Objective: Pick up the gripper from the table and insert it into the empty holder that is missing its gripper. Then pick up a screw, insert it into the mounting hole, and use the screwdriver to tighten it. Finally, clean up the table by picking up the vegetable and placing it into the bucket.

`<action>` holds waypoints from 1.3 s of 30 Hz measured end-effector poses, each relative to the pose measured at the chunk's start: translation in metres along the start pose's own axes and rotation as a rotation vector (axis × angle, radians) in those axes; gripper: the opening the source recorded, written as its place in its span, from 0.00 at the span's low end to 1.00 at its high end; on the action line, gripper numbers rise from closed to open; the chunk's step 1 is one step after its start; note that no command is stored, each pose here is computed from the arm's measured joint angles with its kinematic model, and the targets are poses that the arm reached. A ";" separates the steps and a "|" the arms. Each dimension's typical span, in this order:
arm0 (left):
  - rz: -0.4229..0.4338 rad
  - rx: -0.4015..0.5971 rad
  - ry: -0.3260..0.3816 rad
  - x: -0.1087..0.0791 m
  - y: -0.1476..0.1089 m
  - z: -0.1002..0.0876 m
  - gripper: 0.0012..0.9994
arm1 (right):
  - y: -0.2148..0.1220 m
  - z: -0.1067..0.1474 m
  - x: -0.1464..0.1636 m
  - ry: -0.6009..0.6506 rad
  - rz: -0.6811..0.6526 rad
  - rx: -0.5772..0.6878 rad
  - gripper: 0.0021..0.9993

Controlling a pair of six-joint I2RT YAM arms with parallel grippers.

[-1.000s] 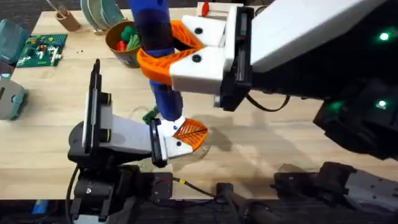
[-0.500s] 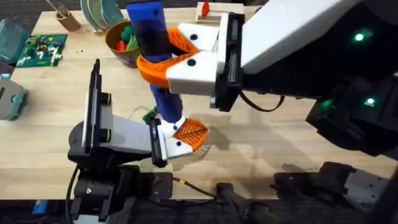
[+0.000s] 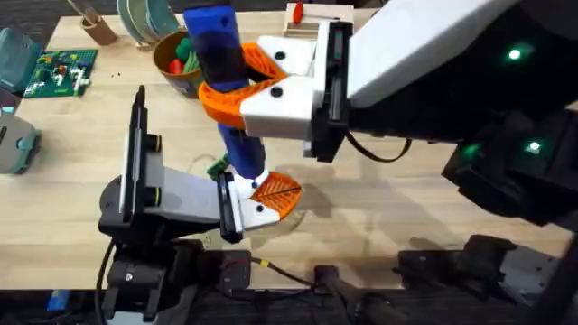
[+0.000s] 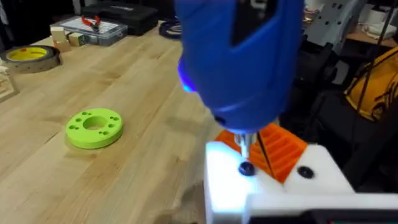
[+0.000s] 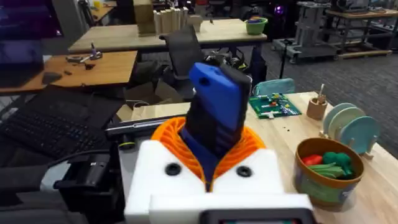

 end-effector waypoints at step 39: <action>0.000 0.000 0.000 0.000 0.000 0.000 0.01 | 0.004 0.006 0.000 0.014 -0.008 0.017 0.01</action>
Point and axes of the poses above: each hand's point on the last joint's axis, 136 mm out from that joint toward the fingers, its own y axis out along the fingers, its own x axis along the line the jaws close on, z = x × y, the point moved 9 cm from there along -y, back along the fingers, and after that the axes turned 9 degrees about y, right-handed, at the moved point
